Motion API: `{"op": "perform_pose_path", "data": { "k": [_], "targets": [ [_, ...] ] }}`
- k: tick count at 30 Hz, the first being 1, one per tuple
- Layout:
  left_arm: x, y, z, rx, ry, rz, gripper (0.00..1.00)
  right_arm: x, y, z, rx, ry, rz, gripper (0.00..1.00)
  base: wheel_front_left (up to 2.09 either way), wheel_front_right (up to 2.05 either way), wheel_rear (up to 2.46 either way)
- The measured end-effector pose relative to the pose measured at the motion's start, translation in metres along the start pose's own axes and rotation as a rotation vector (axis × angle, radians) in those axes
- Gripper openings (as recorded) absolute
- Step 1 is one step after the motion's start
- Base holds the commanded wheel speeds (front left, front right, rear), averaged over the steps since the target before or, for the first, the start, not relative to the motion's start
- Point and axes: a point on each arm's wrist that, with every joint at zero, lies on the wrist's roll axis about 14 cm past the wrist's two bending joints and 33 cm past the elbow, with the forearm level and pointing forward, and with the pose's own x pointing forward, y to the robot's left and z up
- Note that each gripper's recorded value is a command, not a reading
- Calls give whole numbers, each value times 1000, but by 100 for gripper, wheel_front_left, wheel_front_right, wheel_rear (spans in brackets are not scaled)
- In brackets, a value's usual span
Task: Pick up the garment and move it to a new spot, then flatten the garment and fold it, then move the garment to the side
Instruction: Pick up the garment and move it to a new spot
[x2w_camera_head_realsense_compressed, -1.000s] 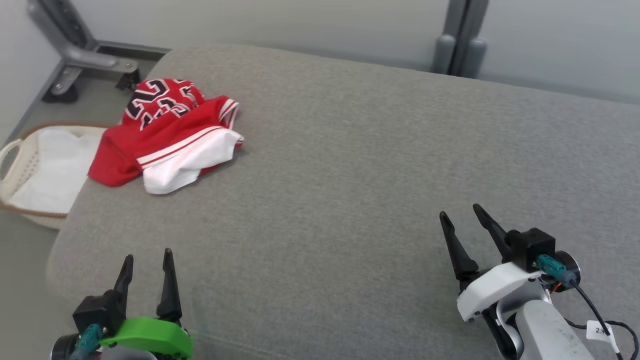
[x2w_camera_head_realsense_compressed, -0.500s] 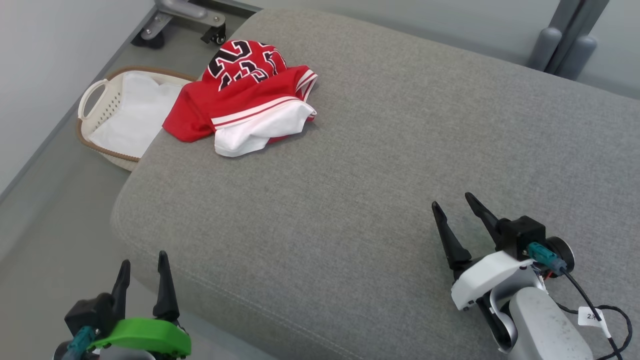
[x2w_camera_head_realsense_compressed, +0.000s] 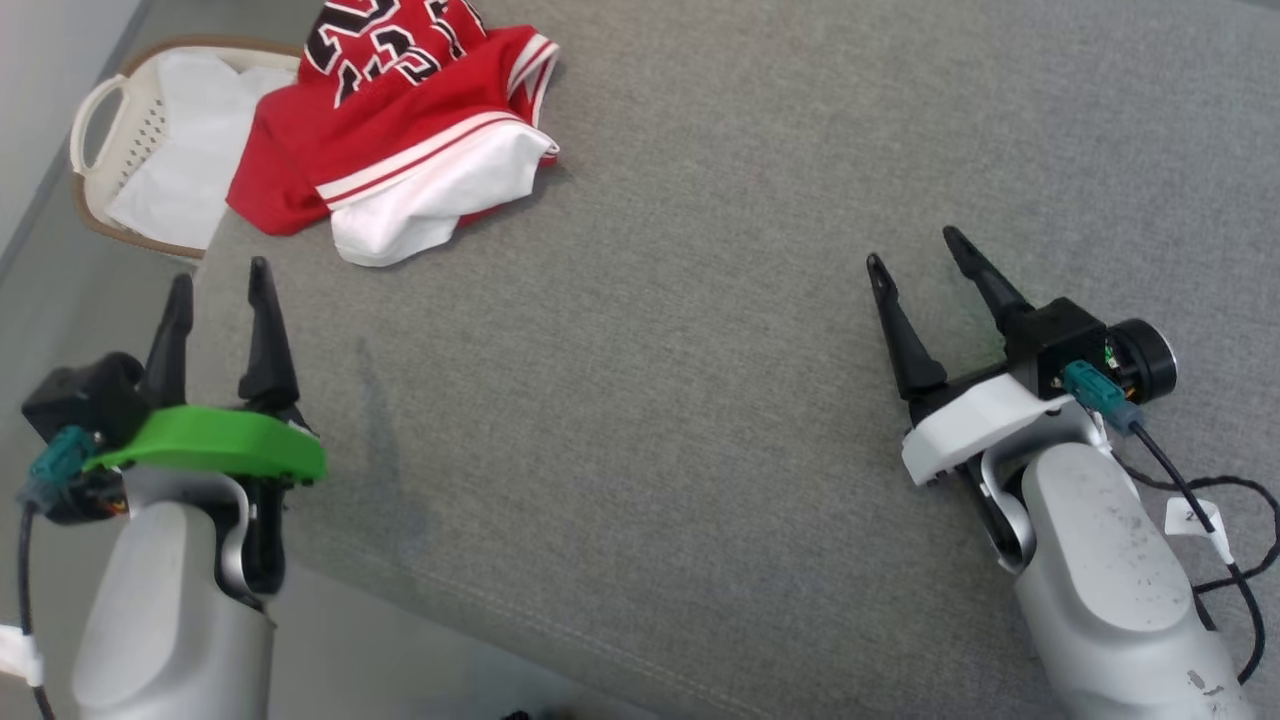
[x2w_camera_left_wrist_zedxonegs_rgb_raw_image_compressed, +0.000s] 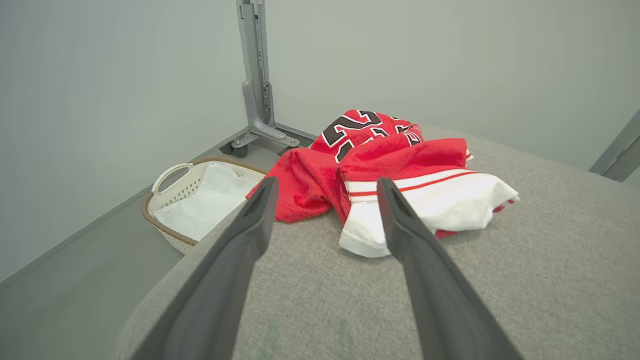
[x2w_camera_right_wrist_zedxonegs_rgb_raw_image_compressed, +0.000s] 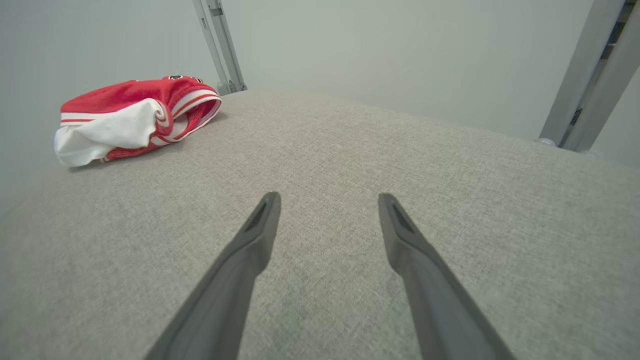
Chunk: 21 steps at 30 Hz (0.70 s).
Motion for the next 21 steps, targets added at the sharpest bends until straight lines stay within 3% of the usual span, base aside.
{"op": "perform_pose_path", "data": {
  "k": [13, 21],
  "targets": [
    [86, -21, -38, 49, 140, -98, 100, 5, -45, -14, 21, -38, -69, 100, 0, 0, 0],
    [101, -32, -93, 32, 306, -126, 100, -2, -70, -19, 15, -42, -122, 100, 0, 0, 0]
  ]
}}
